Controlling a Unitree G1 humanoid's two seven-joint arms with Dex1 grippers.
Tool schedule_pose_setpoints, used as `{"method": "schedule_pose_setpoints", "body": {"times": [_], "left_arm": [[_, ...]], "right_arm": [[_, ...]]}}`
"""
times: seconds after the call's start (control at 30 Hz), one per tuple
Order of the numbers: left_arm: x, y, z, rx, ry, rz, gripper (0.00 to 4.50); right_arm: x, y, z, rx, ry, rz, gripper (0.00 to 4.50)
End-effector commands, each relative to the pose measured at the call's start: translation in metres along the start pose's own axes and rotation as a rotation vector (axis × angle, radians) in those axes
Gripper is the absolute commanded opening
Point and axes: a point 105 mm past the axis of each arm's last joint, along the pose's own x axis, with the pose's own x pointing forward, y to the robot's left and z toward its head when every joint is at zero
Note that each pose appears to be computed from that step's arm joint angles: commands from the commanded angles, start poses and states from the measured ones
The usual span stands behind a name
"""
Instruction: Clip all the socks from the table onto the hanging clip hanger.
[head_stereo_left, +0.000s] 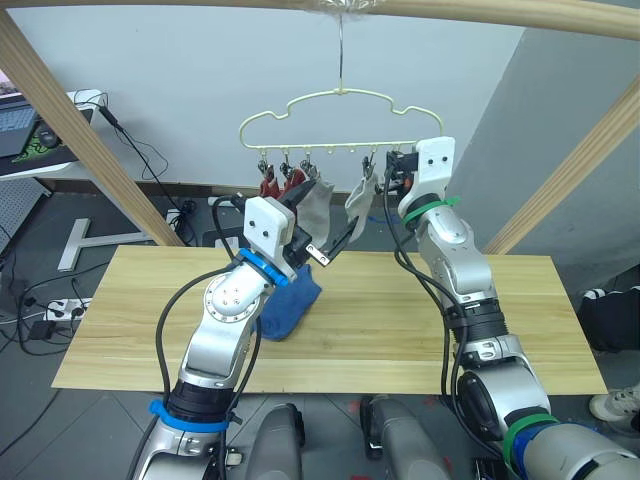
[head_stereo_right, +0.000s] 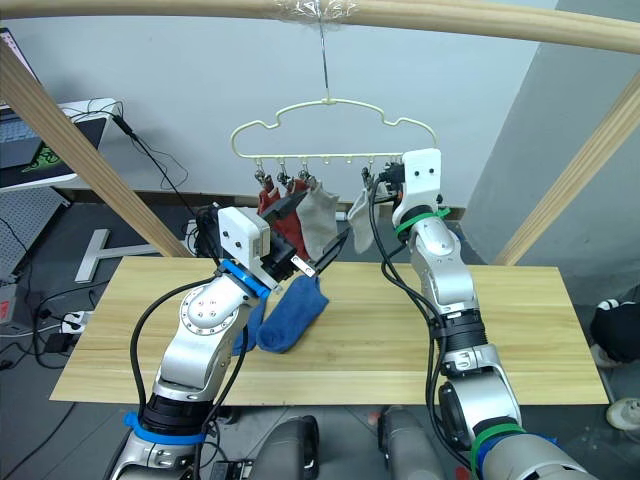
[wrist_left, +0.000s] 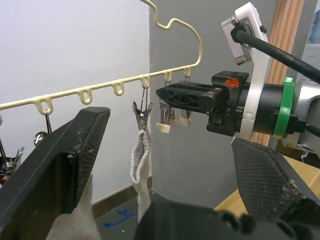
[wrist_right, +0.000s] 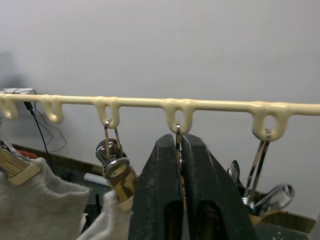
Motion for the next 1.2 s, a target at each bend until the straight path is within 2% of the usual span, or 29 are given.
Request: {"method": "schedule_pose_setpoints", "body": {"times": [0.03,0.17,0.33,0.47,0.53,0.67,0.87,1.13,1.2], "left_arm": [[0.0,-0.001,0.015,0.013,-0.054,0.007,4.5],[-0.002,-0.001,0.009,-0.006,-0.03,0.01,4.5],[-0.024,-0.014,-0.053,-0.168,0.228,0.009,4.5],[-0.049,-0.017,-0.102,-0.206,0.453,0.039,4.5],[-0.055,-0.012,-0.113,-0.154,0.498,0.053,4.5],[-0.065,-0.009,-0.152,-0.16,0.647,0.065,4.5],[-0.067,-0.009,-0.179,-0.228,0.738,0.081,4.5],[-0.079,-0.023,-0.194,-0.305,0.802,0.025,4.5],[-0.084,-0.028,-0.198,-0.23,0.821,-0.041,4.11]], "right_arm": [[0.0,-0.009,0.015,0.004,-0.049,-0.011,0.01],[-0.002,-0.013,0.017,-0.003,-0.042,0.001,0.01],[-0.01,-0.01,0.012,0.006,0.055,0.113,0.01],[-0.016,-0.011,0.017,0.028,0.087,0.145,0.01],[-0.019,-0.012,0.019,0.044,0.101,0.15,0.01],[-0.026,-0.016,0.021,0.043,0.129,0.152,0.01],[-0.03,-0.017,0.02,0.052,0.154,0.139,0.01],[-0.032,-0.018,0.02,0.057,0.171,0.133,0.01],[-0.036,-0.02,0.019,0.056,0.185,0.132,0.0]]}}
